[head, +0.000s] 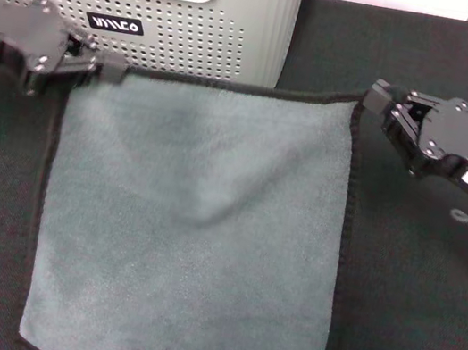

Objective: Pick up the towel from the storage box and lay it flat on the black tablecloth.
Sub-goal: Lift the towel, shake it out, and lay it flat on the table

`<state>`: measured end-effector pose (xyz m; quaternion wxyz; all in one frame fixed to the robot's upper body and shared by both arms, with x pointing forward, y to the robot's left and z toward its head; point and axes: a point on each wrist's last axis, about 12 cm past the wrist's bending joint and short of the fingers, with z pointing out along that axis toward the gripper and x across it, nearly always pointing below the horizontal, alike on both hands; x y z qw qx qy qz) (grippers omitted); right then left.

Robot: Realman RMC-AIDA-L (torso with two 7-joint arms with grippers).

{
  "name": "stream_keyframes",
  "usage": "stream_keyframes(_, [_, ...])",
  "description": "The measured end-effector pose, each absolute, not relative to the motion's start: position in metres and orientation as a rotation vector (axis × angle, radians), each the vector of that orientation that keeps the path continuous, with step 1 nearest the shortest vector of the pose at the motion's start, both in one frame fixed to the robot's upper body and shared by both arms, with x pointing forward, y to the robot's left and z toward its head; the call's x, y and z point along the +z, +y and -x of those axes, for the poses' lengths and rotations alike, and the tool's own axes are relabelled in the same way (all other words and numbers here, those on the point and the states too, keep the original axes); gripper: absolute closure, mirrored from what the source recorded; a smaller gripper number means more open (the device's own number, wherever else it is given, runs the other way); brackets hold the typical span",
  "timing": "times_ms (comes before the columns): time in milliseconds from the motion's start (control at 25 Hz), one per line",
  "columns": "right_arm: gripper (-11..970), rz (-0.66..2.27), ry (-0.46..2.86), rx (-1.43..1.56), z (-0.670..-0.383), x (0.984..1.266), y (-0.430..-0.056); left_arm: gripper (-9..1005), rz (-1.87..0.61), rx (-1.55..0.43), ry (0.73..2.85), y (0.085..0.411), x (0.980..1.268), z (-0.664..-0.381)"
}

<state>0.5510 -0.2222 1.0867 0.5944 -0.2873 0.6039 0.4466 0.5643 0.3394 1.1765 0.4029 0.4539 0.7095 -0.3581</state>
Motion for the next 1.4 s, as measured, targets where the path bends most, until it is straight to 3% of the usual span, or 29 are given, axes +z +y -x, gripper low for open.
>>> stream_keyframes(480, [951, 0.768, 1.640, 0.894, -0.576, 1.067, -0.195, 968, -1.081, -0.712, 1.892, 0.328, 1.152, -0.583])
stream_keyframes(1400, [951, 0.764, 1.663, 0.796, -0.602, 1.078, -0.185, 966, -1.055, -0.573, 1.987, 0.323, 1.120, -0.588])
